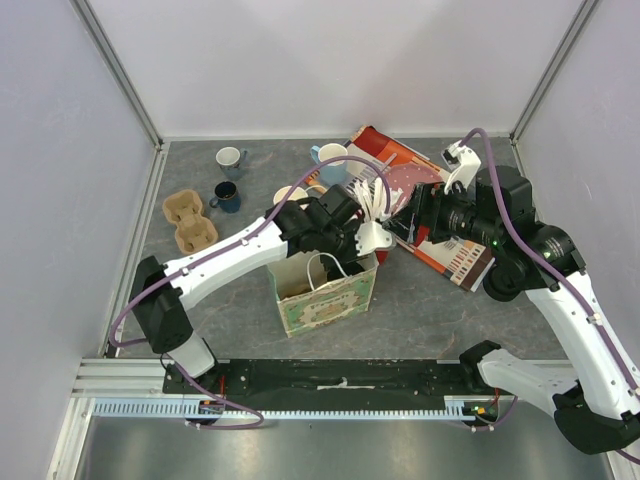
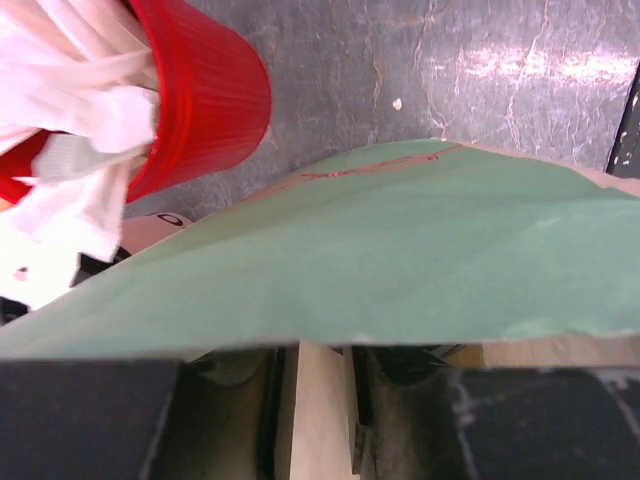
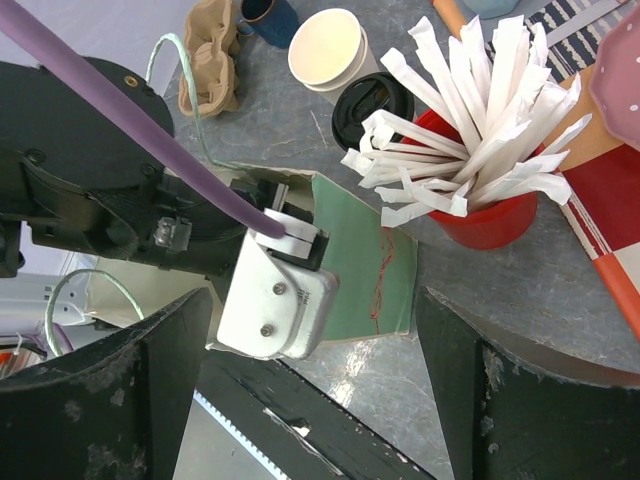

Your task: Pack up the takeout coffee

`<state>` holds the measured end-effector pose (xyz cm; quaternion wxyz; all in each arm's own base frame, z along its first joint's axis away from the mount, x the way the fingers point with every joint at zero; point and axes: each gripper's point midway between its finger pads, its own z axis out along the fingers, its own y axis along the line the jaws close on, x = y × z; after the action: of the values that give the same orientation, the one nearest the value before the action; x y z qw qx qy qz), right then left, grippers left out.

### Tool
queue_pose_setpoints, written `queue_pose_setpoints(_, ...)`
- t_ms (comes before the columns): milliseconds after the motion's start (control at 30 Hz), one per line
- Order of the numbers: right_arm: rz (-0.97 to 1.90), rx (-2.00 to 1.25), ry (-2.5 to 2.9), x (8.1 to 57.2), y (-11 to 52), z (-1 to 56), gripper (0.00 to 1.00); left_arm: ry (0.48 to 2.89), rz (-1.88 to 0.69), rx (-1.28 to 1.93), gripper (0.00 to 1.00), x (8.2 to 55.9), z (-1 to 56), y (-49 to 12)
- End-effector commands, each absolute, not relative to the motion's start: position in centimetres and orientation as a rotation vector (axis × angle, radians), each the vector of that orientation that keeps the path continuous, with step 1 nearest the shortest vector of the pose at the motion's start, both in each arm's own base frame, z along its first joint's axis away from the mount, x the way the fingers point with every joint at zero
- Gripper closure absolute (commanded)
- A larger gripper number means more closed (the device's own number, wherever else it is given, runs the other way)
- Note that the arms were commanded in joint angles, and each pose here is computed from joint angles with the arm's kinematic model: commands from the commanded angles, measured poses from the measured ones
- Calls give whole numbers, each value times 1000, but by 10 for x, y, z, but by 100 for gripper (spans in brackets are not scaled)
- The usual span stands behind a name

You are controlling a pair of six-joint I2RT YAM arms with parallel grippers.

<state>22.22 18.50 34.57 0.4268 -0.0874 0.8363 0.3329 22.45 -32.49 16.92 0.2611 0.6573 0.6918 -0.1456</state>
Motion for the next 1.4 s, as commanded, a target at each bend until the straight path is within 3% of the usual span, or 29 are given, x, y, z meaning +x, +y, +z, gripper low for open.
queue_pose_setpoints(0,871,-219,2015,223,189,366,10,1770,-453,1681,68,229,225,-334)
queue_pose_setpoints(333,896,-226,2021,225,194,367,9,1730,-453,1671,59,226,257,-325)
queue_pose_setpoints(567,896,-194,2052,236,199,360,11,1655,-484,1572,53,231,314,-321)
queue_pose_setpoints(667,892,-174,2081,246,204,356,13,1635,-502,1543,51,228,328,-315)
queue_pose_setpoints(867,809,-137,2158,266,203,343,28,1666,-491,1445,50,240,341,-290)
queue_pose_setpoints(1167,1045,-238,1815,270,229,430,18,1543,-593,1418,50,224,380,-283)
queue_pose_setpoints(1233,1029,-226,1844,274,228,424,21,1472,-645,1397,49,213,400,-284)
queue_pose_setpoints(1367,912,-162,2072,278,218,374,36,1391,-708,1316,48,202,432,-285)
